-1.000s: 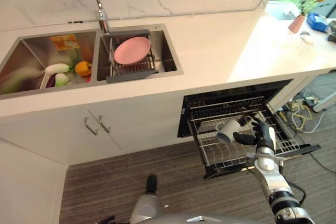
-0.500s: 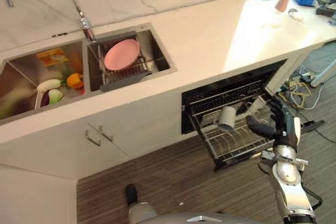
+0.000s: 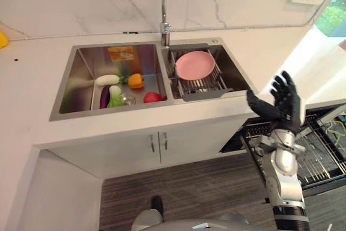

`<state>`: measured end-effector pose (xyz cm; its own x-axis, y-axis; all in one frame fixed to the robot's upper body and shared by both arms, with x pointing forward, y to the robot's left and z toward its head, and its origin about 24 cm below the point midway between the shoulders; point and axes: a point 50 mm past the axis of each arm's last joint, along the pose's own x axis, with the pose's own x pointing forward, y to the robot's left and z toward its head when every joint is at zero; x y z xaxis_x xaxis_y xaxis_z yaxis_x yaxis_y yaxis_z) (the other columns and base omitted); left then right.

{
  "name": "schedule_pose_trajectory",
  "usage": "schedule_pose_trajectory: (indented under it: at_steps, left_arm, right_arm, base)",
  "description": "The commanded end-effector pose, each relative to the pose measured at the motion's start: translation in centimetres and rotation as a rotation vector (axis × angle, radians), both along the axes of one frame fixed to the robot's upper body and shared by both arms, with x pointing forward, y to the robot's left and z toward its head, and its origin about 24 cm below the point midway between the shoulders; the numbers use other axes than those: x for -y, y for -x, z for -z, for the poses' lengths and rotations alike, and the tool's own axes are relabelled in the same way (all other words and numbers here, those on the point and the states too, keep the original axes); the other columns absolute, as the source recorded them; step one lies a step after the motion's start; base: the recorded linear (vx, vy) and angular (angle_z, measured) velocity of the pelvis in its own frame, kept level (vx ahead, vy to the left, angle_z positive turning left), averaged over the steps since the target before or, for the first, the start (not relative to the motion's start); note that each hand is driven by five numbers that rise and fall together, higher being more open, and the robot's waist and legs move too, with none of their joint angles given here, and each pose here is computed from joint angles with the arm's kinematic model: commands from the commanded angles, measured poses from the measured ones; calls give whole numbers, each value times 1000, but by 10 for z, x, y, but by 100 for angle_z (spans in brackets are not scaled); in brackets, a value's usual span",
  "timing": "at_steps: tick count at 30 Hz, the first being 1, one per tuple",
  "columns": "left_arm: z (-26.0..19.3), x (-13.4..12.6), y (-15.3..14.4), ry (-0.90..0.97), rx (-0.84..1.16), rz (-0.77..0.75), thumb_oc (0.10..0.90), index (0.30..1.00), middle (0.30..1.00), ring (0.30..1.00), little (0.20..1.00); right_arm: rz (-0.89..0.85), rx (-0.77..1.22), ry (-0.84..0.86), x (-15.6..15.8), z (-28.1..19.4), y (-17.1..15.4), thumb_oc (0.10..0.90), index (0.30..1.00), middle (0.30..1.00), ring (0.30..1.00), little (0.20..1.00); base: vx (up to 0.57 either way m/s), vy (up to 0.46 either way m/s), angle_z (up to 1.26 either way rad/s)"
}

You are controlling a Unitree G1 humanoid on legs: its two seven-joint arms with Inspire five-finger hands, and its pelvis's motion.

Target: Place the dishes in the dishwasher.

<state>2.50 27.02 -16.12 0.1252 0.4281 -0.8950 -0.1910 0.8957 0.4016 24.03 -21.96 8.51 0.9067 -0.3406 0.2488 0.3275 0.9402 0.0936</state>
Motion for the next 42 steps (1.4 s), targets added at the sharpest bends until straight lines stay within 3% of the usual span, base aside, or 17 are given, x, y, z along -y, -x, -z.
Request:
schedule_pose_trajectory:
  at_steps: [1,5,15,21,32,42]
  left_arm:
    - [5,19,1,70,11,38,800,900,900,900,900]
    - [6,20,0,79,6,50,800,900,900,900,900]
    - [8,25,28,113,-93,81,800,900,900,900,900]
    - [8,23,26,119,-83,92,800,900,900,900,900]
    - [8,26,23,143,-78,144,800,900,900,900,900]
    - [8,23,35,129,-130,151,800,900,900,900,900]
  right_arm:
    - [-4,300,155,20,-65,-2,800,900,900,900,900]
    - [-20,207,249,21,-54,-2,800,900,900,900,900]
    - [103,85,697,52,-65,-5,800,900,900,900,900]
    - [65,28,890,60,-74,-16,800,900,900,900,900]
    - [-114,12,1190,33,-84,-49,800,900,900,900,900]
    - [-179,32,1305,9,-84,-66,800,900,900,900,900]
  base:
    - [94,-71,74]
    - [107,-87,70]
    - [121,-98,12]
    - [62,-60,-15]
    - [28,-29,-6]
    - [15,-6,3]
